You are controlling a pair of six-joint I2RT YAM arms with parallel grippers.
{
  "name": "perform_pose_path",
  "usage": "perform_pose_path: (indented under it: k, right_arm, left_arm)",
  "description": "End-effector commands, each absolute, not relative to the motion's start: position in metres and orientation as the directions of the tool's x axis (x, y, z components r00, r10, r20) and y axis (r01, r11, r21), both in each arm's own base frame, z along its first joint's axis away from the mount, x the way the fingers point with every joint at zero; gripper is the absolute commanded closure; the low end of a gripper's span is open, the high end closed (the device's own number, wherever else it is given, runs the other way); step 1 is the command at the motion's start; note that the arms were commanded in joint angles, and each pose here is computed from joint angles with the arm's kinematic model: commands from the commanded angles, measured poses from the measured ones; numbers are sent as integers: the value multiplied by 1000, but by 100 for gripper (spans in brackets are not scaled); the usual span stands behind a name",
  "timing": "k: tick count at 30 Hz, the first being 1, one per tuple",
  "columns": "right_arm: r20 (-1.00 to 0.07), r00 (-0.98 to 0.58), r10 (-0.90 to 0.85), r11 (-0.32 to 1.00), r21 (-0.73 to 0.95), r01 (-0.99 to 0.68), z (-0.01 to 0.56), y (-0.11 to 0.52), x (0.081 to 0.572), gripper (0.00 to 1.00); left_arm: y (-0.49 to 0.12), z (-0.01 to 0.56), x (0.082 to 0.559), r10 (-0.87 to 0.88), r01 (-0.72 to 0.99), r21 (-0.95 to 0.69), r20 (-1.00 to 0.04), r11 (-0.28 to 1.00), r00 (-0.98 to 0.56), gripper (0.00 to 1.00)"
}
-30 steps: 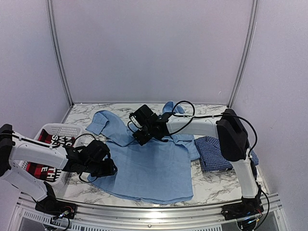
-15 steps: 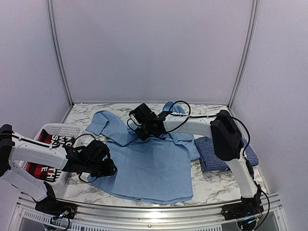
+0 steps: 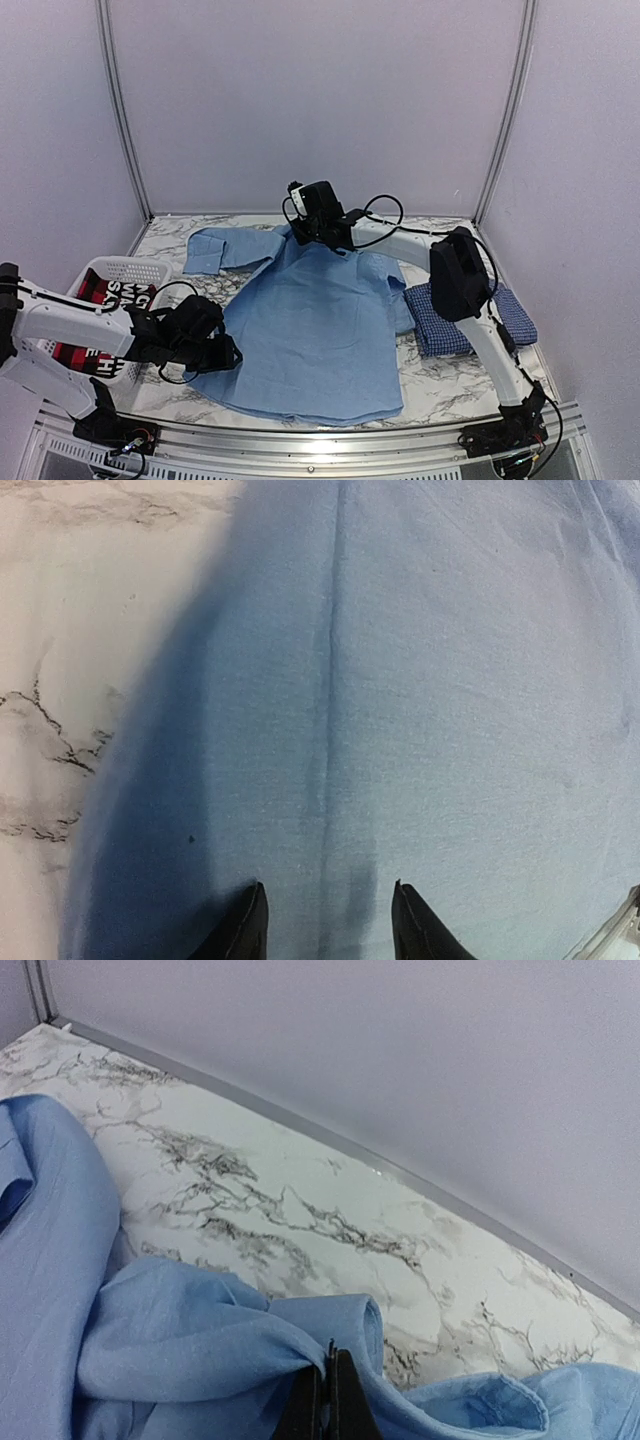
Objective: Fold and stack the long sleeve shirts
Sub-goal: Flatten out the crumpled shirt at the center of the board.
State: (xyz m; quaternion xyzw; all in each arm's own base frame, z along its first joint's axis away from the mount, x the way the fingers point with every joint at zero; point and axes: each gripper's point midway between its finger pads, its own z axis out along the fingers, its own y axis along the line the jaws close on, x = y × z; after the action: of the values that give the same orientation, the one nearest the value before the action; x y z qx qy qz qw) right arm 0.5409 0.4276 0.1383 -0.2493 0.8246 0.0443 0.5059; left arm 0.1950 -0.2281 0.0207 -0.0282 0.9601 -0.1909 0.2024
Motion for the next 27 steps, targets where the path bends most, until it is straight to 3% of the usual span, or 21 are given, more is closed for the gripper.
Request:
perform_pose_path:
  k: [1,3,4,9,12,15,21,27]
  right_arm:
    - [-929,-274,-247,885,-101,-455,159,441,573,100]
    - [-936,-262,-235,877,-88,-472,160,445,576,100]
    - [-938,-258,-232,871,-83,-485,162,449,574,95]
    - [-938,-302,-171,853,13,-523,187,453,560,52]
    - [-924,-345,-163,844,51,-535,199,449,542,36]
    - [-906,-395,-152,834,97,-543,208,442,523,29]
    - [-860,-492,-135,807,193,-558,200,430,477,28]
    - [-823,-551,-136,778,255,-574,180,426,436,28]
  left_arm:
    - [-194,-14,150,-54,4,-250,-227,968,-972,56]
    - [-194,-14,147,-51,8,-255,-223,967,-973,56]
    - [-194,-14,145,-48,10,-255,-221,967,-974,56]
    - [-199,-14,138,-42,16,-263,-215,965,-976,56]
    - [-203,-13,133,-44,15,-271,-209,963,-977,56]
    - [-205,-6,131,-55,9,-286,-215,958,-975,56]
    - [-223,71,168,-116,35,-362,-387,931,-915,53]
    - [-230,127,214,-173,31,-393,-472,919,-864,44]
